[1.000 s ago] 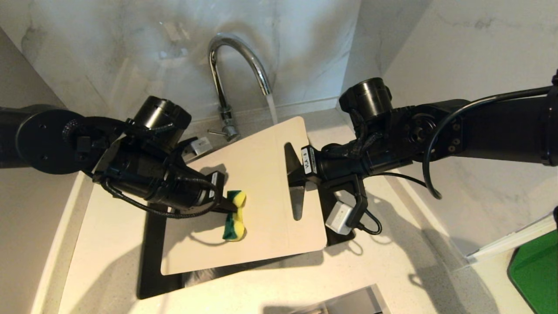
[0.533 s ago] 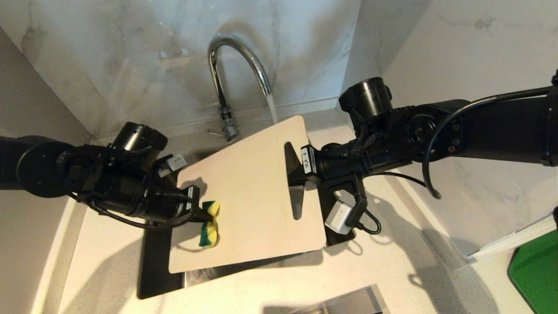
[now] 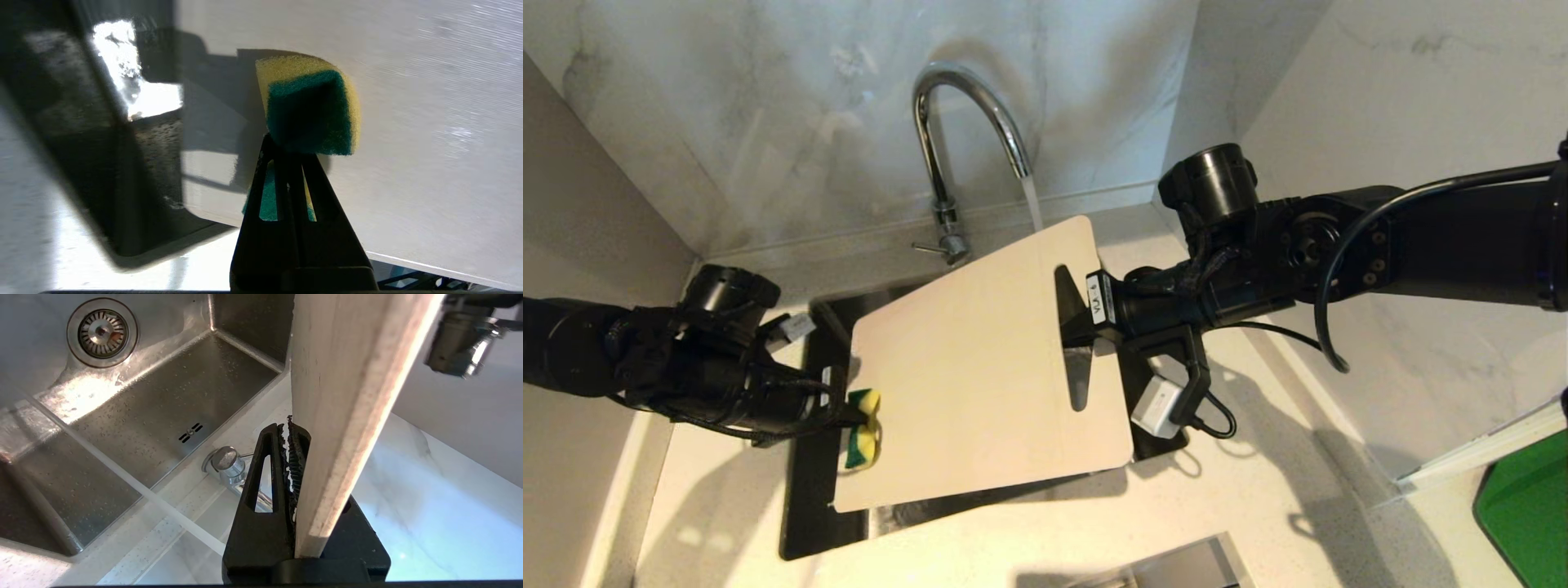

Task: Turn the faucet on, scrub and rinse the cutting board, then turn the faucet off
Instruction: Scrub the cutting board underwater

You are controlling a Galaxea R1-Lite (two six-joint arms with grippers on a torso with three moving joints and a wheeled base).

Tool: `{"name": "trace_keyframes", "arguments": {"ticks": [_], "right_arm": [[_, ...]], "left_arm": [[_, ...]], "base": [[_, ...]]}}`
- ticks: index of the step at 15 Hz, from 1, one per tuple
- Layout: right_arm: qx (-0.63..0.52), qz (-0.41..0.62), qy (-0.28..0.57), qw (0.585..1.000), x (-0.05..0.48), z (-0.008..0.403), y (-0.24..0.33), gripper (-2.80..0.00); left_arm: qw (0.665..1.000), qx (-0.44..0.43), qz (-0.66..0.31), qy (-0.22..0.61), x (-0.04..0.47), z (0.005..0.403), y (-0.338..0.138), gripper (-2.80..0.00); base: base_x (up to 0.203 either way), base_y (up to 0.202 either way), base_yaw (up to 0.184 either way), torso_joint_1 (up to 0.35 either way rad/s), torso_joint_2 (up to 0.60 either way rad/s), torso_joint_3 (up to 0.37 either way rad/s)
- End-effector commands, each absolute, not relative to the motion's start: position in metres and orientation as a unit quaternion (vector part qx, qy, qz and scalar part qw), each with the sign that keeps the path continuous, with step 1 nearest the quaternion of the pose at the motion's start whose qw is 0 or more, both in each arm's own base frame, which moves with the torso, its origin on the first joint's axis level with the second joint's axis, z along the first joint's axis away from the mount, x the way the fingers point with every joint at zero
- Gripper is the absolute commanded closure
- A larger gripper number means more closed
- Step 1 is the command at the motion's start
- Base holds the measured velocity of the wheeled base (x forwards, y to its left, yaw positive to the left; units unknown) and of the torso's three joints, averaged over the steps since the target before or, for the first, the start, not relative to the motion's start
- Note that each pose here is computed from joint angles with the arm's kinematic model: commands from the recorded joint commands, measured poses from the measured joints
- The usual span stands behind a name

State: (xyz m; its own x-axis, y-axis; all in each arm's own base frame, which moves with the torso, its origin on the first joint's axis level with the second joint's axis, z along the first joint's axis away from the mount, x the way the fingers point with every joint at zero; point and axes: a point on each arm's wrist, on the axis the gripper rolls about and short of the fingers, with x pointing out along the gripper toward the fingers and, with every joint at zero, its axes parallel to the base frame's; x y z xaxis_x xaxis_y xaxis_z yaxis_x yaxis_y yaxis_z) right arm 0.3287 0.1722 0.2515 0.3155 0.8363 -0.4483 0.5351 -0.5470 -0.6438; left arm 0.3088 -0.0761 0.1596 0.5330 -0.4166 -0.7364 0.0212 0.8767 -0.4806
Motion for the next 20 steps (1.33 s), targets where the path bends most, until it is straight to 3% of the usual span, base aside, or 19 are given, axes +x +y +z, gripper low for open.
{"name": "trace_keyframes", "arguments": {"ticks": [1, 6, 10, 13, 15, 17, 20], "right_arm": [[-0.789, 0.387, -0.440, 0.187, 0.328, 0.253, 0.172, 0.00], [-0.788, 0.388, -0.439, 0.187, 0.325, 0.253, 0.171, 0.00], [-0.789, 0.385, -0.440, 0.186, 0.326, 0.253, 0.171, 0.00], [-0.790, 0.383, -0.441, 0.186, 0.326, 0.253, 0.171, 0.00], [-0.791, 0.380, -0.442, 0.186, 0.327, 0.254, 0.171, 0.00], [-0.795, 0.365, -0.448, 0.185, 0.329, 0.256, 0.172, 0.00], [-0.797, 0.356, -0.450, 0.187, 0.330, 0.259, 0.173, 0.00]], "left_arm": [[0.846, -0.218, -0.109, 0.475, 0.309, 0.150, -0.056, 0.00], [0.855, -0.225, -0.095, 0.458, 0.308, 0.148, -0.040, 0.00], [0.862, -0.242, -0.141, 0.423, 0.301, 0.182, -0.049, 0.00], [0.861, -0.250, -0.184, 0.404, 0.287, 0.232, -0.076, 0.00], [0.841, -0.244, -0.238, 0.420, 0.264, 0.259, -0.116, 0.00], [0.822, -0.224, -0.285, 0.438, 0.236, 0.270, -0.155, 0.00], [0.825, -0.195, -0.288, 0.446, 0.209, 0.270, -0.191, 0.00]], "base": [[0.000, 0.000, 0.000, 0.000, 0.00, 0.000], [0.000, 0.000, 0.000, 0.000, 0.00, 0.000], [0.000, 0.000, 0.000, 0.000, 0.00, 0.000], [0.000, 0.000, 0.000, 0.000, 0.00, 0.000], [0.000, 0.000, 0.000, 0.000, 0.00, 0.000], [0.000, 0.000, 0.000, 0.000, 0.00, 0.000], [0.000, 0.000, 0.000, 0.000, 0.00, 0.000]]}}
